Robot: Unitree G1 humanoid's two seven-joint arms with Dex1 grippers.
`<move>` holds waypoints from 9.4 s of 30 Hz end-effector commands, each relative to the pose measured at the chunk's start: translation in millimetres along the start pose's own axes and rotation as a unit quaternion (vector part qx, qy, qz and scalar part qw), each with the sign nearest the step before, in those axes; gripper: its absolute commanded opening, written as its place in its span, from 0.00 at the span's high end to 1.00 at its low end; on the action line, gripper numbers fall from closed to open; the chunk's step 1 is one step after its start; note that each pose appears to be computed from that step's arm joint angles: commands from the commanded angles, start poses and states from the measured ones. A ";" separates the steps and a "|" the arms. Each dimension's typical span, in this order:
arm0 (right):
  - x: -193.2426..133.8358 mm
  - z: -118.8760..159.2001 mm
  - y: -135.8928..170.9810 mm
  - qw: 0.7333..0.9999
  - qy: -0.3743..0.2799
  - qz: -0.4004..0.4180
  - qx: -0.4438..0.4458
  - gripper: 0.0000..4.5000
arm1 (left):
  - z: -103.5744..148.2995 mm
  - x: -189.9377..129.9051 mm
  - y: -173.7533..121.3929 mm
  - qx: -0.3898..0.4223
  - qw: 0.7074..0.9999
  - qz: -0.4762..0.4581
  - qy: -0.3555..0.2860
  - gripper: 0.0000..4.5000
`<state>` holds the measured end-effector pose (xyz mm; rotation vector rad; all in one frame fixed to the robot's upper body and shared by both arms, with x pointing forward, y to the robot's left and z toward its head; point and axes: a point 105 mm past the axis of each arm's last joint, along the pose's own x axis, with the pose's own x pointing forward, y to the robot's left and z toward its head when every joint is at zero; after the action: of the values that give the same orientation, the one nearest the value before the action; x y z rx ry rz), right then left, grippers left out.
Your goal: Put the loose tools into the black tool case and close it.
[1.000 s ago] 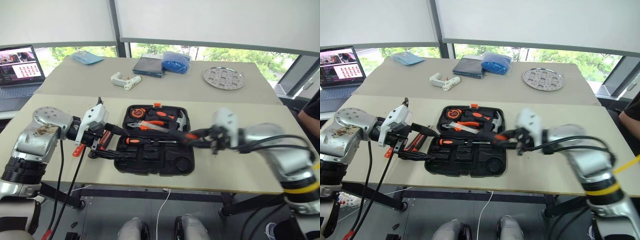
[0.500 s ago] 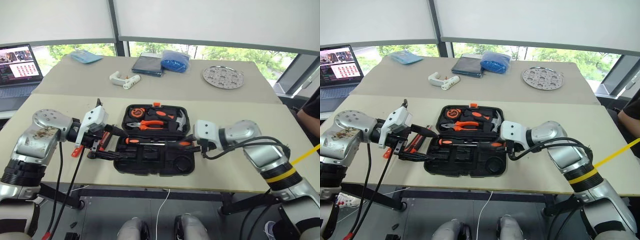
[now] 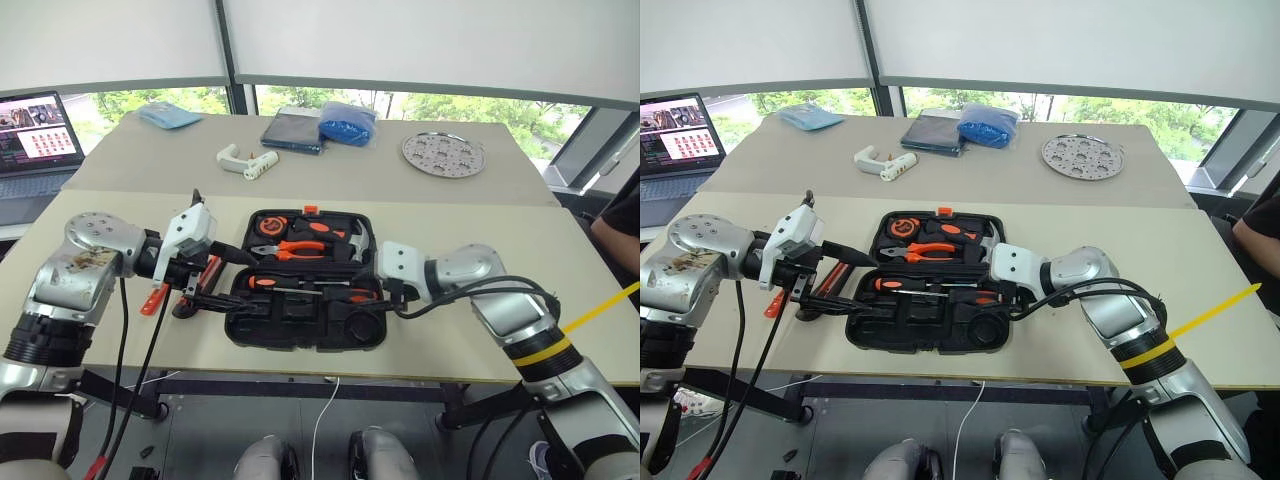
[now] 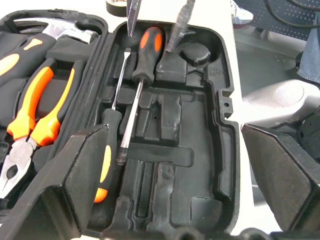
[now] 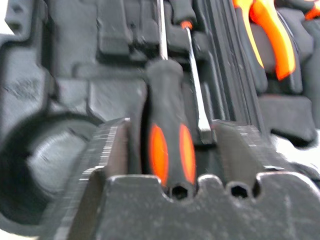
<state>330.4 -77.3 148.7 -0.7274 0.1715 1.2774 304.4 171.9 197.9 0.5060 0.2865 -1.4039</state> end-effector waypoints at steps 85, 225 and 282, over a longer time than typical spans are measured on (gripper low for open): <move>-73.9 71.1 67.1 0.970 -0.173 -0.030 0.165 0.00 | -10.9 50.3 17.8 0.063 0.982 -0.077 0.158 0.91; -72.4 43.4 66.5 0.968 -0.128 -0.124 0.178 0.00 | -30.4 58.6 -7.1 0.026 0.983 -0.147 0.111 0.60; -72.1 35.8 61.9 0.964 -0.128 -0.137 0.190 0.00 | 7.3 95.1 -12.4 0.090 0.976 -0.188 0.069 0.99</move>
<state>242.4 -110.2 177.1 -0.2230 0.1556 1.0180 305.2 88.6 164.2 0.6778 0.3677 -1.7752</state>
